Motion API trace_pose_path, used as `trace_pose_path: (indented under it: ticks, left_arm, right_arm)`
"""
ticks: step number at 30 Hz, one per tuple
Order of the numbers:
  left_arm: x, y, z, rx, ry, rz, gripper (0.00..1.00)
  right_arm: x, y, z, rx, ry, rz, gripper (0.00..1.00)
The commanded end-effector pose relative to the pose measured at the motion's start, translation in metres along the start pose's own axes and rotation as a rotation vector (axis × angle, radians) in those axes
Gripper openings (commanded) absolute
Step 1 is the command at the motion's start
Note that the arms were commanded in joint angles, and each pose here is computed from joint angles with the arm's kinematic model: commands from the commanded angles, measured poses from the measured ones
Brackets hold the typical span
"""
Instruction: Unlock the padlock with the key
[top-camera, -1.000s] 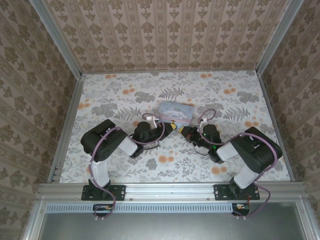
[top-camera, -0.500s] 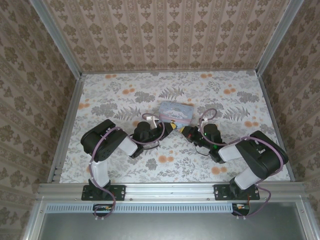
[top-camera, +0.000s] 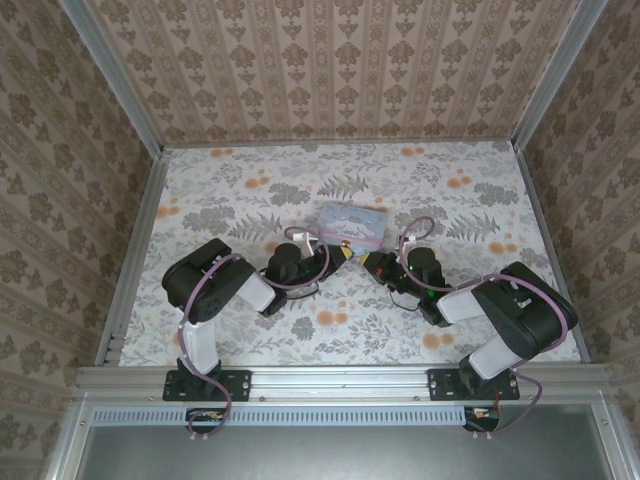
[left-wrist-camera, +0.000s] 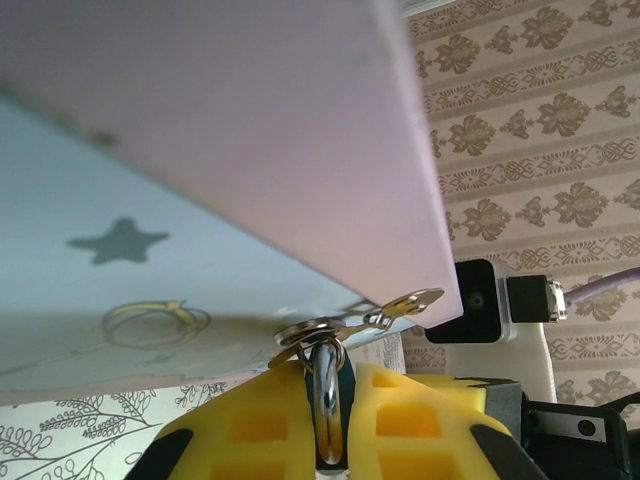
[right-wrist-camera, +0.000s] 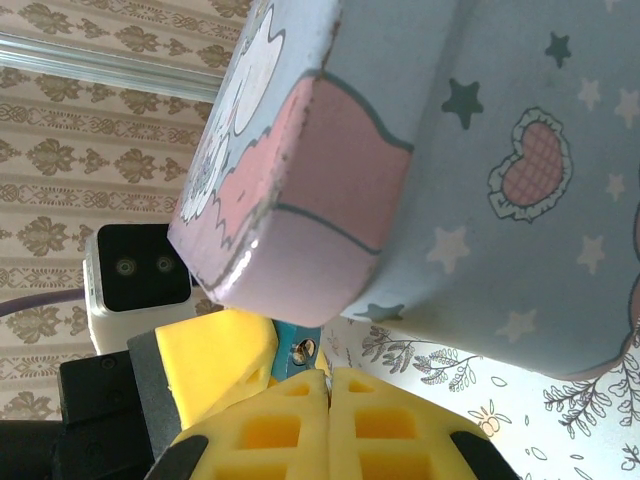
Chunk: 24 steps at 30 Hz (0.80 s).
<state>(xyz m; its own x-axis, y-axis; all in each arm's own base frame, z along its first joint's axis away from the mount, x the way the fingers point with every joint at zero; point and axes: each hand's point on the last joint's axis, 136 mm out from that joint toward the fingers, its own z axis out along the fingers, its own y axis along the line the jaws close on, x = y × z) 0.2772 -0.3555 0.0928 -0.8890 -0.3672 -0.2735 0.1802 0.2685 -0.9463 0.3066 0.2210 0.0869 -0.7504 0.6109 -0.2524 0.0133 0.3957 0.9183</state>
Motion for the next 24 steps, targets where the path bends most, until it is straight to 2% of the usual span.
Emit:
trace_pose_path:
  ticks: [1, 11, 24]
  left_arm:
    - [-0.002, -0.025, 0.006, 0.078, 0.006, -0.017, 0.0]
    - [-0.003, -0.067, 0.004, 0.172, 0.012, -0.059, 0.0]
    - [-0.001, -0.071, 0.004, 0.182, 0.02, -0.055, 0.0]
  right_arm:
    - [-0.011, 0.023, 0.003, -0.088, -0.037, -0.044, 0.0]
    - [-0.019, 0.022, 0.008, -0.13, -0.067, -0.014, 0.0]
    - [-0.018, 0.021, 0.016, -0.157, -0.029, 0.042, 0.0]
